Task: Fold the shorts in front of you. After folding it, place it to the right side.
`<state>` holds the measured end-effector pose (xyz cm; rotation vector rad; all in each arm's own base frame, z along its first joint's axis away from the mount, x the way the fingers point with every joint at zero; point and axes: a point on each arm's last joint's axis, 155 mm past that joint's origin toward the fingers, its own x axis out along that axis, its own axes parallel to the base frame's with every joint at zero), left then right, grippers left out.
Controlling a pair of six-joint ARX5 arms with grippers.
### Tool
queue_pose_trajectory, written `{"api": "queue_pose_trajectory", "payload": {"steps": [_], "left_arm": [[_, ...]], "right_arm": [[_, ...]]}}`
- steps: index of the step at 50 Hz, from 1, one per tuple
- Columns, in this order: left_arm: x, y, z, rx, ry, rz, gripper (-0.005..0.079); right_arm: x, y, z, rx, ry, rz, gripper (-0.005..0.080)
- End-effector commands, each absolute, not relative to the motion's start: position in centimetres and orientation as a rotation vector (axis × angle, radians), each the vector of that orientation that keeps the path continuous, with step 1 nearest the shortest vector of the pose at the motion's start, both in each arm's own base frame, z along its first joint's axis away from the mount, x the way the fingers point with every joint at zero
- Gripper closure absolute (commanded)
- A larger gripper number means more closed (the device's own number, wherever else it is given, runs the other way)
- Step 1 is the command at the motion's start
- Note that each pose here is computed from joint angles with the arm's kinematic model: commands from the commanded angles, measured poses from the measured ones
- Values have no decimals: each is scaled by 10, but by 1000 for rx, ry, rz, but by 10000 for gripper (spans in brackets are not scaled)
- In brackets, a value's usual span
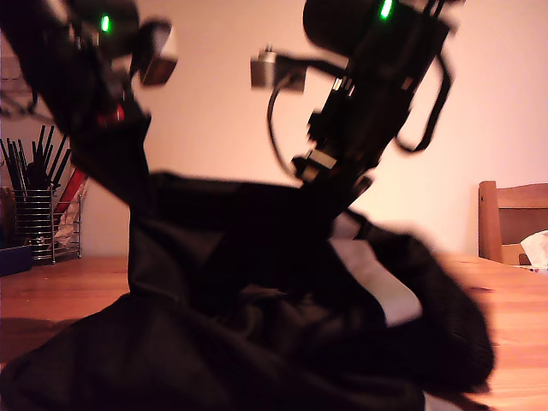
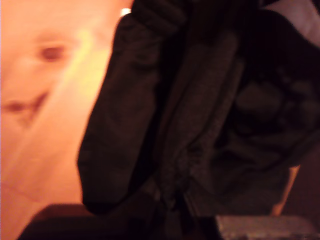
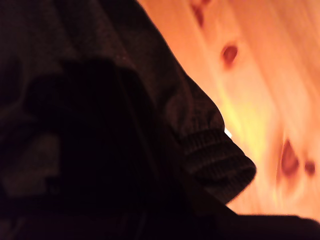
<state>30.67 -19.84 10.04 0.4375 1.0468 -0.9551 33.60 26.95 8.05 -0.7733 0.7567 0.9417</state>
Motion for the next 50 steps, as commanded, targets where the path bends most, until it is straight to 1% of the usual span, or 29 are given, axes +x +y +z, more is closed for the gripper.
{"api": "queue_pose_trajectory", "payload": {"steps": [1, 9, 11, 14, 16, 20, 23, 25, 29, 31, 33, 38, 43, 50], "left_arm": [[310, -191, 81, 412, 1106, -950, 764], [315, -187, 57, 338, 1171, -963, 764], [319, -188, 53, 328, 1167, -963, 764], [327, -187, 49, 323, 1149, -957, 764], [333, -187, 49, 322, 1129, -949, 763], [344, -188, 51, 321, 1087, -935, 739], [351, -188, 53, 317, 1064, -924, 702], [354, -187, 54, 313, 1053, -916, 670], [358, -187, 56, 296, 1046, -900, 576], [359, -186, 56, 292, 1047, -896, 532], [359, -185, 56, 282, 1051, -889, 505], [360, -184, 56, 275, 1055, -883, 486], [361, -184, 56, 275, 1050, -880, 479], [368, -181, 60, 280, 1031, -866, 376]], "right_arm": [[346, 272, 77, -760, 750, 938, 765], [362, 280, 67, -756, 714, 921, 756], [367, 283, 68, -753, 693, 914, 727], [373, 288, 73, -747, 657, 908, 641], [376, 290, 75, -743, 638, 906, 603], [381, 294, 81, -737, 604, 900, 587], [384, 295, 84, -734, 585, 895, 578], [386, 296, 86, -733, 576, 893, 551], [387, 297, 87, -731, 569, 891, 486], [387, 297, 87, -728, 569, 891, 469], [387, 298, 87, -728, 567, 891, 467], [390, 300, 91, -693, 562, 875, 467], [393, 301, 97, -595, 590, 833, 466], [401, 306, 113, -529, 588, 805, 450]]}}
